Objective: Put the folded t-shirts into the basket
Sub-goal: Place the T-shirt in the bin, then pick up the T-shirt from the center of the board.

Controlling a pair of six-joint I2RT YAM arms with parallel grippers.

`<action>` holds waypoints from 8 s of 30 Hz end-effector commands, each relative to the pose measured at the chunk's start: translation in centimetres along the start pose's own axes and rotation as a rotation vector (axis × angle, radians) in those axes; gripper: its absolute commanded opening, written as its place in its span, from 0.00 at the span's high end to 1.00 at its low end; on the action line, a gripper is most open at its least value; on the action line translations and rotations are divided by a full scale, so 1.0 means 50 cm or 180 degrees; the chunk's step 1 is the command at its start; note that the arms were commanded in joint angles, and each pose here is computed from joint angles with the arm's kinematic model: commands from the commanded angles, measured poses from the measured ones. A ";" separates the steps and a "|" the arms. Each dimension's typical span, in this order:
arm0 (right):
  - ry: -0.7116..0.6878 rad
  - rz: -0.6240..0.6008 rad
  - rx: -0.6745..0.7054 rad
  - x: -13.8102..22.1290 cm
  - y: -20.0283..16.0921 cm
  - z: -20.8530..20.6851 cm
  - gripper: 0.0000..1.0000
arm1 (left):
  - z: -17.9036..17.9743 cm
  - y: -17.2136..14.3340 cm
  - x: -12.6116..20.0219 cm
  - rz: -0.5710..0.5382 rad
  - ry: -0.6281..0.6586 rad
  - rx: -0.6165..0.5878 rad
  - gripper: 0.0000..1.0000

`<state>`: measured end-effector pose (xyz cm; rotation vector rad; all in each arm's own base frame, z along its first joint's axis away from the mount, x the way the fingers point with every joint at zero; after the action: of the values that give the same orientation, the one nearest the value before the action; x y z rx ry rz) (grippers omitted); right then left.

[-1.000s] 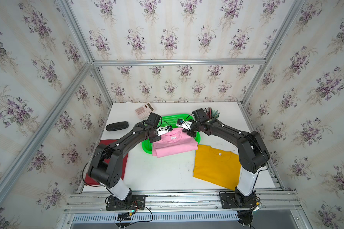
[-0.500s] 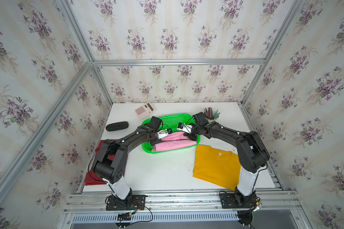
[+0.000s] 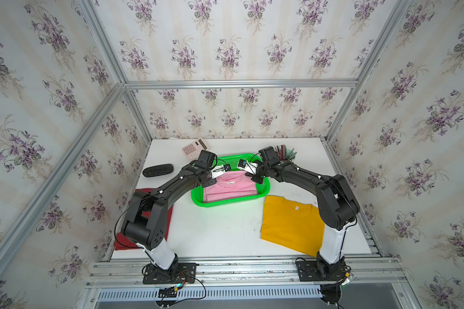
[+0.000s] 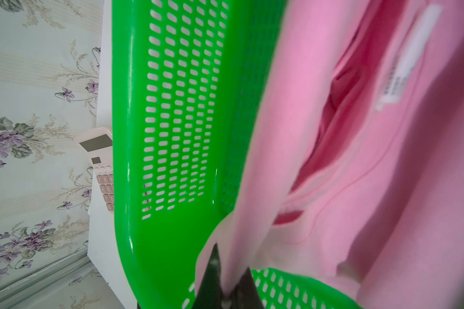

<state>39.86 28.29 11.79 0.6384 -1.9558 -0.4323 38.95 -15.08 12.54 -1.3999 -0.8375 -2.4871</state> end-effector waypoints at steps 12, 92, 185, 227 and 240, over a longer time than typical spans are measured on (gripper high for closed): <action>0.0234 0.0041 -0.0080 0.001 -0.006 0.025 1.00 | -0.038 -0.021 -0.017 0.0119 -0.0316 0.0155 1.00; -0.1622 0.1332 -0.3664 0.149 -0.187 0.021 0.84 | 0.006 -0.165 0.205 0.0306 0.0495 0.4532 0.16; -0.0939 0.1082 -0.4717 0.282 -0.100 0.304 0.16 | -0.571 -0.042 0.105 0.0837 -0.2739 0.1692 0.77; -0.0773 0.1590 -0.6106 0.191 -0.198 0.307 0.16 | -0.541 0.108 0.320 -0.1174 -0.0768 -0.1391 1.00; -0.0578 0.1565 -0.6147 0.200 -0.183 0.321 0.40 | -0.527 0.127 0.344 -0.1352 -0.0494 -0.1564 1.00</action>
<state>26.22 15.45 7.18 -1.0320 -1.0213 -1.7284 12.15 -32.01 17.49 -1.8169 -0.5945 -3.0245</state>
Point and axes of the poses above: each gripper's point midway between its finger pads, its own x axis back along the fingers, its own z axis along the line the jaws close on, y = z × x, the point moved 3 cm from there along x, back along the fingers, and after that the axes turned 15 degrees about x, right-handed, at the moved point
